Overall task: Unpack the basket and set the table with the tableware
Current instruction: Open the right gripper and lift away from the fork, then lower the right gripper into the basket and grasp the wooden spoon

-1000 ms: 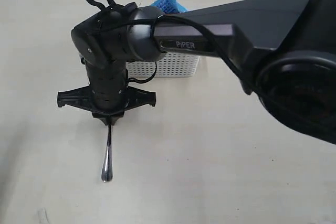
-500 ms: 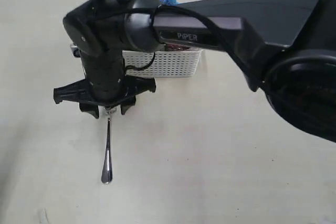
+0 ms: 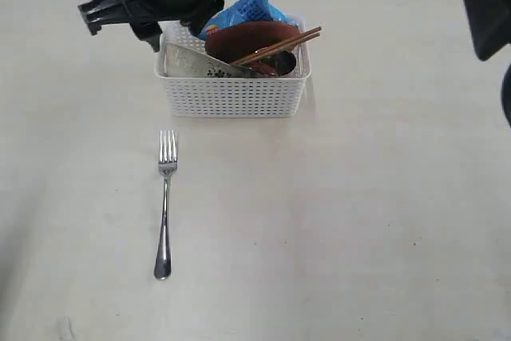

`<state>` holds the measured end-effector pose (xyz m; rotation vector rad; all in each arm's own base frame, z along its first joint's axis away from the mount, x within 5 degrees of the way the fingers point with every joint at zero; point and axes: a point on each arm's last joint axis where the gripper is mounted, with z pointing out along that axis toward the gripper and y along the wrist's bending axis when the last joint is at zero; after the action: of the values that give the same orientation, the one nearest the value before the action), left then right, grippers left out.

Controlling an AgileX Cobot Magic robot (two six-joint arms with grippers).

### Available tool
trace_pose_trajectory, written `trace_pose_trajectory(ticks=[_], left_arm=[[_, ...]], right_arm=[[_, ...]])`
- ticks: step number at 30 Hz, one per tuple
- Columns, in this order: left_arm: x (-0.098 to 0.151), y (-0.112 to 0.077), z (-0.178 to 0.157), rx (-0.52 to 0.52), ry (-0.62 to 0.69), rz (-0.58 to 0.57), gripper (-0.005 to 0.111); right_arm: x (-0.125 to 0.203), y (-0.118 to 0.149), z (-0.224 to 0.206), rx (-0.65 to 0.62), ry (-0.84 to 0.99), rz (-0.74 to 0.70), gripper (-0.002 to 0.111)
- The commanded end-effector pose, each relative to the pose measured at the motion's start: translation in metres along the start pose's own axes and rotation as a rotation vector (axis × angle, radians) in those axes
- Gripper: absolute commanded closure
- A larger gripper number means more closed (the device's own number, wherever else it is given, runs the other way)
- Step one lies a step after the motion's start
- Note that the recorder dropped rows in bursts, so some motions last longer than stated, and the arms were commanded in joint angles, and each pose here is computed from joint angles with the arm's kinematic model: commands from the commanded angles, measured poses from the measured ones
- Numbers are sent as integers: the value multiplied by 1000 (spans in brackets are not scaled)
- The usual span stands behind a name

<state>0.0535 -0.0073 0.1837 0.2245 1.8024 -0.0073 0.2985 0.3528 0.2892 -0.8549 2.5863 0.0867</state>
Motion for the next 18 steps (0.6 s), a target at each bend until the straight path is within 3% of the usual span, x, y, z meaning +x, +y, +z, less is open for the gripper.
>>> trace_pose_trajectory(ticks=[1,7,18], left_arm=[[-1,0,0,2,-13,4,107],[-1,0,0,2,-13,4,107],[-1,0,0,2,-13,4,107]], right_arm=[[-3,-11,-12,79,-30,-211,58],[1,-19,-3,184,-7,-258,58],[38,-33,21,295,145,-349,58]])
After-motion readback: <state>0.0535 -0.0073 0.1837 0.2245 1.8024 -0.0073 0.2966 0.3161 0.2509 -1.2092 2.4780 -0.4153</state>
